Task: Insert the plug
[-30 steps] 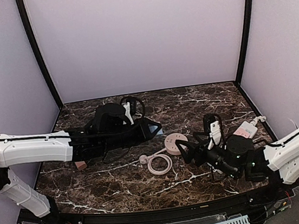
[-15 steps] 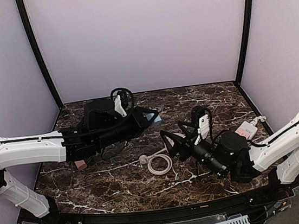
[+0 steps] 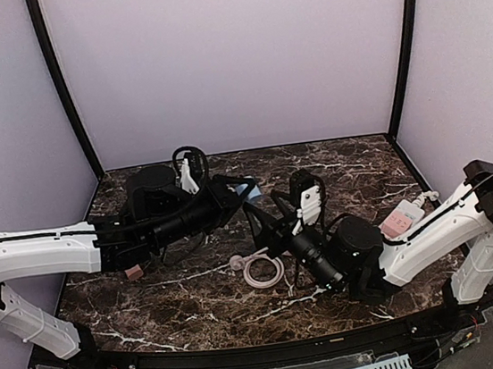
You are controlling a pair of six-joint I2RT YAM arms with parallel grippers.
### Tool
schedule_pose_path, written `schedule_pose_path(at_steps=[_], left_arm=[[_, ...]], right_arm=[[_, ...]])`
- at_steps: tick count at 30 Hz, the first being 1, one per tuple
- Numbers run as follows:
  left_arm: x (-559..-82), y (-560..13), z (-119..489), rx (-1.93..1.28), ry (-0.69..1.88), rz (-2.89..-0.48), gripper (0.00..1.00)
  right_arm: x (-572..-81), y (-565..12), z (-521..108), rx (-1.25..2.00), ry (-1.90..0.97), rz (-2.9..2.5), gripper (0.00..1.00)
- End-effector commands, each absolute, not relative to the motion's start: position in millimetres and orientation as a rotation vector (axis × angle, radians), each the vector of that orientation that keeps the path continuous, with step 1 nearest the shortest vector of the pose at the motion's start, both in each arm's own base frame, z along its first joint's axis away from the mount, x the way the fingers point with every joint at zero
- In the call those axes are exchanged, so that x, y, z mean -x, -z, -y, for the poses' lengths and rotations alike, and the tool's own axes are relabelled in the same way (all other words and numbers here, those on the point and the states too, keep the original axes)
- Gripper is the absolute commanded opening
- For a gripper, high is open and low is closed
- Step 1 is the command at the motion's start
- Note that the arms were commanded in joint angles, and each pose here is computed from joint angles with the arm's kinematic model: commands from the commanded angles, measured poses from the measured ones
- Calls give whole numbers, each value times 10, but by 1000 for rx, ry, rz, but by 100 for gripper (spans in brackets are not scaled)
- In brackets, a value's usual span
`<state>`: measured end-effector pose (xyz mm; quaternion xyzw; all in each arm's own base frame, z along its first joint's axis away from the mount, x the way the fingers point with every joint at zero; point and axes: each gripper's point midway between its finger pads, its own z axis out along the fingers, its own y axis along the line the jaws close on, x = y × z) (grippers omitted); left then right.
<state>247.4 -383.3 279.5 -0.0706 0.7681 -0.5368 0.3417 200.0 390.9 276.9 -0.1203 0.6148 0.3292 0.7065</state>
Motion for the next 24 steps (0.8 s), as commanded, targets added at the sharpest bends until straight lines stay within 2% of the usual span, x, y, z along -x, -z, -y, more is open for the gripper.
schedule_pose_path(at_steps=[1, 15, 24], left_arm=[[-2419, -2998, 3749, 189, 1461, -1935, 1], [-2384, -3008, 3713, 199, 1489, -1924, 1], [-2380, -3006, 3734, 198, 1502, -1925, 1]], right_arm=[[-2022, -2911, -3942, 220, -720, -1318, 66], [-2095, -3018, -4111, 210, -657, -1273, 46], [-2122, -3029, -4167, 219, -621, -1262, 38]])
